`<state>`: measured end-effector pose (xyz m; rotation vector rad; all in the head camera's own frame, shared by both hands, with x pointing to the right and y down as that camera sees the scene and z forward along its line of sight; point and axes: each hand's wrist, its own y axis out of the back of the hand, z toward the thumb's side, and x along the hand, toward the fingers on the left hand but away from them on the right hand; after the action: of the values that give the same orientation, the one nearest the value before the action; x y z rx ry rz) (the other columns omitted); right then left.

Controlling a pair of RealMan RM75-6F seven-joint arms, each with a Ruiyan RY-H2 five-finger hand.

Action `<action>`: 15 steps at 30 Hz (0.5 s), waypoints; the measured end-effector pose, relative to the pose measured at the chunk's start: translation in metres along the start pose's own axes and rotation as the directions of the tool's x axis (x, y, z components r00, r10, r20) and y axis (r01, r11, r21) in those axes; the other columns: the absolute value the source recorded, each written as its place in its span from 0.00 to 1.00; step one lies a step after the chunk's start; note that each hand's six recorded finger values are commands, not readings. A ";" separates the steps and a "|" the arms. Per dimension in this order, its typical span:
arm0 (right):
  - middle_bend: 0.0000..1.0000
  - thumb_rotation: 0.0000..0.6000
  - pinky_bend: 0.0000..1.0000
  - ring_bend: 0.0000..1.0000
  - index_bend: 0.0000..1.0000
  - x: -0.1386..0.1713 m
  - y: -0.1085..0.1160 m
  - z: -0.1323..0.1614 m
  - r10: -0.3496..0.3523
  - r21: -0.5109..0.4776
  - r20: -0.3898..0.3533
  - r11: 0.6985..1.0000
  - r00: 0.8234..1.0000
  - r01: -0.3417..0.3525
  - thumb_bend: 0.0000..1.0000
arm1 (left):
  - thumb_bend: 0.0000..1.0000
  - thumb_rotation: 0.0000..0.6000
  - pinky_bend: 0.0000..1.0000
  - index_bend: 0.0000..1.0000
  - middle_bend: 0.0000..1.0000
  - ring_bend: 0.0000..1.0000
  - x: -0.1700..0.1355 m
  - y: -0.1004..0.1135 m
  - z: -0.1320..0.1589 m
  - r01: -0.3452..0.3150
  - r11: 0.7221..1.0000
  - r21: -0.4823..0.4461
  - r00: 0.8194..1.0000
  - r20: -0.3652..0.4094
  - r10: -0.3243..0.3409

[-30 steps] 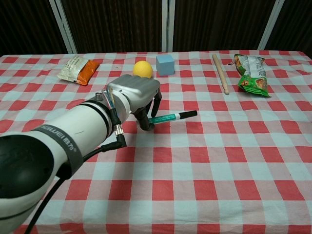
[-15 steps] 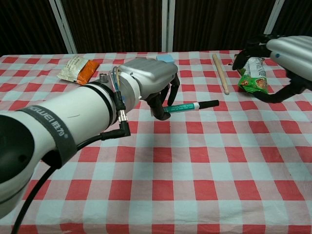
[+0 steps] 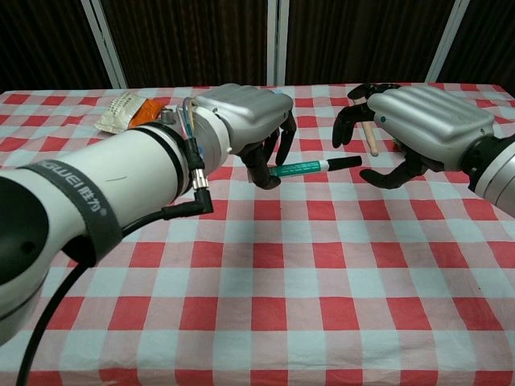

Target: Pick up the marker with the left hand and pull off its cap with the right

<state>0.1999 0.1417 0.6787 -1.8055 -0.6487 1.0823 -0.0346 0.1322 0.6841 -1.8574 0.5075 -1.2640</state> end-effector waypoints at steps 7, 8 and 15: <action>0.39 1.00 0.13 0.10 0.40 -0.004 -0.006 0.004 -0.002 -0.005 -0.001 1.000 1.000 0.001 0.24 | 0.33 1.00 0.96 0.55 0.60 1.00 -0.003 0.001 0.000 -0.006 1.000 -0.002 1.000 0.007 0.006; 0.39 1.00 0.13 0.10 0.40 -0.004 -0.007 0.004 -0.003 -0.007 0.000 1.000 1.000 0.003 0.24 | 0.33 1.00 0.96 0.55 0.60 1.00 -0.003 0.001 0.000 -0.007 1.000 -0.003 1.000 0.008 0.007; 0.42 1.00 0.15 0.13 0.43 -0.007 -0.008 0.004 -0.022 -0.002 0.000 1.000 1.000 0.022 0.24 | 0.33 1.00 0.96 0.55 0.60 1.00 -0.004 0.000 0.000 -0.004 1.000 -0.009 1.000 0.008 0.004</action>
<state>0.1931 0.1414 0.6874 -1.7963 -0.6678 1.0675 -0.0360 0.1346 0.6819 -1.8673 0.5137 -1.2531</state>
